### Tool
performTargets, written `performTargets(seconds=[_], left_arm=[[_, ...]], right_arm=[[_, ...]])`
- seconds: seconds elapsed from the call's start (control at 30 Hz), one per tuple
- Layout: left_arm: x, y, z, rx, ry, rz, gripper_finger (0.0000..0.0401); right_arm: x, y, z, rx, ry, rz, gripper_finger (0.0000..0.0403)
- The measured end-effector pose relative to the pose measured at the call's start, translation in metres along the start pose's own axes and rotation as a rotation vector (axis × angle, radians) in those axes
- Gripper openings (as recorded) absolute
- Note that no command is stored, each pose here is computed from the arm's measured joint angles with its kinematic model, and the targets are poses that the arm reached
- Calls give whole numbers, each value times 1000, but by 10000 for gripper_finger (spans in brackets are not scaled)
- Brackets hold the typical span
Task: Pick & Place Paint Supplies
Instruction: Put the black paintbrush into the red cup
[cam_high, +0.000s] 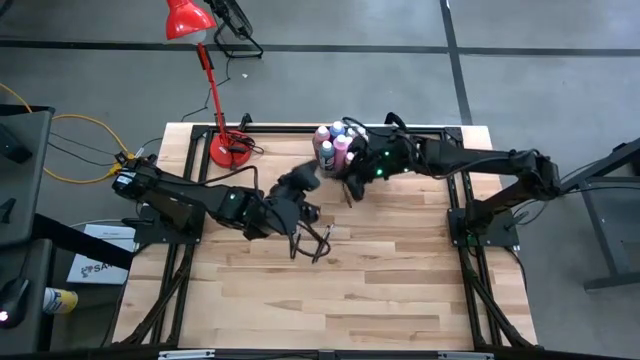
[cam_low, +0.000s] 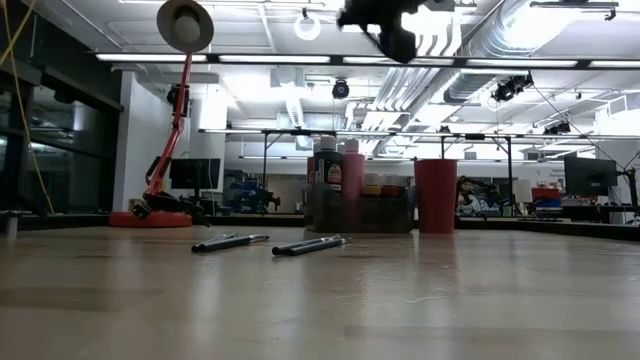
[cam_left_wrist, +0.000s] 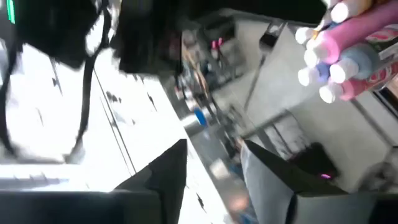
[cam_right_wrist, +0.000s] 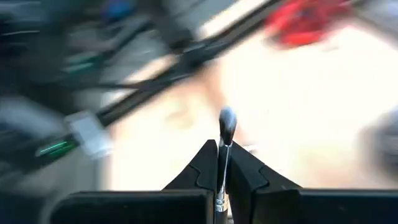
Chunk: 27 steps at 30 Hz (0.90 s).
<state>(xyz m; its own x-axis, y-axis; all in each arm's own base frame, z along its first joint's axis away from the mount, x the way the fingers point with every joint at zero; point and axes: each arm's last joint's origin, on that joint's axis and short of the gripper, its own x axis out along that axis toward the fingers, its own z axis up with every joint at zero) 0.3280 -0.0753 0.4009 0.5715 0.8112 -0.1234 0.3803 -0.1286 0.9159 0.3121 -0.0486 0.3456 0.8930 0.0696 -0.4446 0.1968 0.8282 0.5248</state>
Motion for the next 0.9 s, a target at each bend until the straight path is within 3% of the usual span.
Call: performTargets(seconds=[0.1,0.23,0.4,0.53,0.63,0.9], left_arm=[[-1,-2,-4,-130,73,-6,165],[-2,-12,-8,-334,58,-42,170],[5,-33,-17,-614,10,-215,170],[9,-53,-26,-797,99,-333,170],[9,-71,-24,-868,163,-361,170],[-3,-121,-11,-1045,238,-416,170]], right_arm=[[-13,-13,2,-30,-76,-273,7],[-32,-29,9,-106,-188,-611,7],[-47,-48,20,-179,-276,-915,7],[-41,-75,14,-132,-350,-995,6],[-36,-98,-1,-89,-378,-1071,6],[-27,-132,-32,-48,-445,-1129,7]])
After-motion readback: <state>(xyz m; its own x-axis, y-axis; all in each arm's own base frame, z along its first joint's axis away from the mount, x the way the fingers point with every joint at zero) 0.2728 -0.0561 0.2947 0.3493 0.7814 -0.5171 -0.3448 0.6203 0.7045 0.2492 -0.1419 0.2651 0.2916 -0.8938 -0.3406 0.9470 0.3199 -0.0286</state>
